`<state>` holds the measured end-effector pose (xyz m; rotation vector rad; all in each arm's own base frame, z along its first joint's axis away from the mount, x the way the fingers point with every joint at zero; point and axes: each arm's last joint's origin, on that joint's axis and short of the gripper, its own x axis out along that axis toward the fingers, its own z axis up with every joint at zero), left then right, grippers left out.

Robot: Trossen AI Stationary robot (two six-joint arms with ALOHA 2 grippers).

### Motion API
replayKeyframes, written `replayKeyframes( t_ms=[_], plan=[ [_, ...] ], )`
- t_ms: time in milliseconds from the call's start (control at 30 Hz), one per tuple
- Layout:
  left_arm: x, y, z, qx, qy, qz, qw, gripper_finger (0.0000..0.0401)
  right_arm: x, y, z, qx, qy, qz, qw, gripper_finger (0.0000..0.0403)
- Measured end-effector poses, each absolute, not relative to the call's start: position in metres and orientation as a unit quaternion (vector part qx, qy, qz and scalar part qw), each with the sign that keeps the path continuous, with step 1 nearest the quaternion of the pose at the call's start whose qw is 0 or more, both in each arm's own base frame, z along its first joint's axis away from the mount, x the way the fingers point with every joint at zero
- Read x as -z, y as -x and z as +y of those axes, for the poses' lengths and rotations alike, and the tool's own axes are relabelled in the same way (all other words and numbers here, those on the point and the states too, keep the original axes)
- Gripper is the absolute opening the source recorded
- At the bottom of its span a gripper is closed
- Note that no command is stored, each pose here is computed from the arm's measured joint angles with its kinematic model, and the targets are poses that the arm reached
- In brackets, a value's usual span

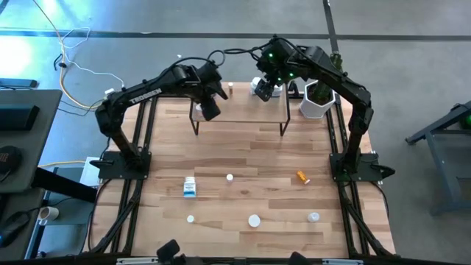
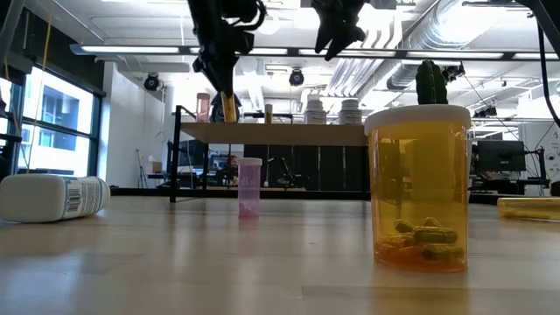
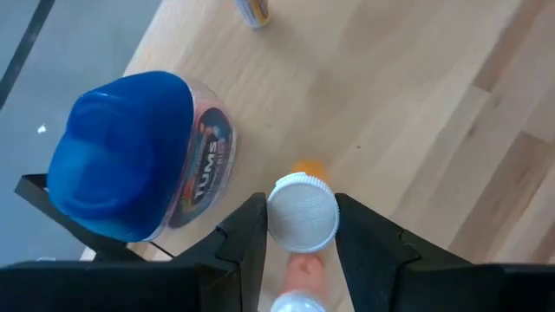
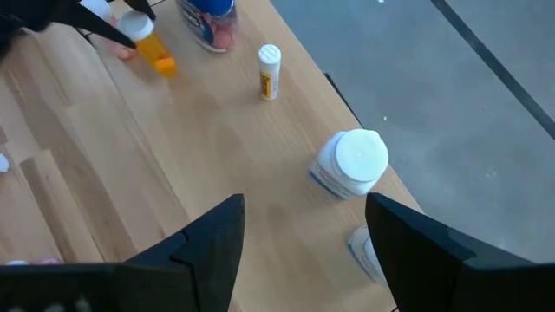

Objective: Pick and place medicine bottles onto shelf by color
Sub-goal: Put the orange pill bottle on the shelf

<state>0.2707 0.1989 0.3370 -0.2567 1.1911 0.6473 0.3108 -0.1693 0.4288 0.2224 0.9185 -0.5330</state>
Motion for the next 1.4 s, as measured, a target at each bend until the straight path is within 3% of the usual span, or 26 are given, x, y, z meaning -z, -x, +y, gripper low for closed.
replayKeyframes(
  t_ms=[400,1400],
  plan=[
    [-0.3319,-0.2715,0.2044,-0.324,0.109,0.558,0.756,0.0113,-0.4288,-0.3108,-0.1692,0.251,-0.102,0.438,0.857,0.0232],
    [-0.331,-0.2704,0.2023,-0.281,0.084,0.579,0.761,0.0125,-0.4286,-0.3109,-0.1693,0.242,-0.085,0.443,0.859,0.0232]
  ],
)
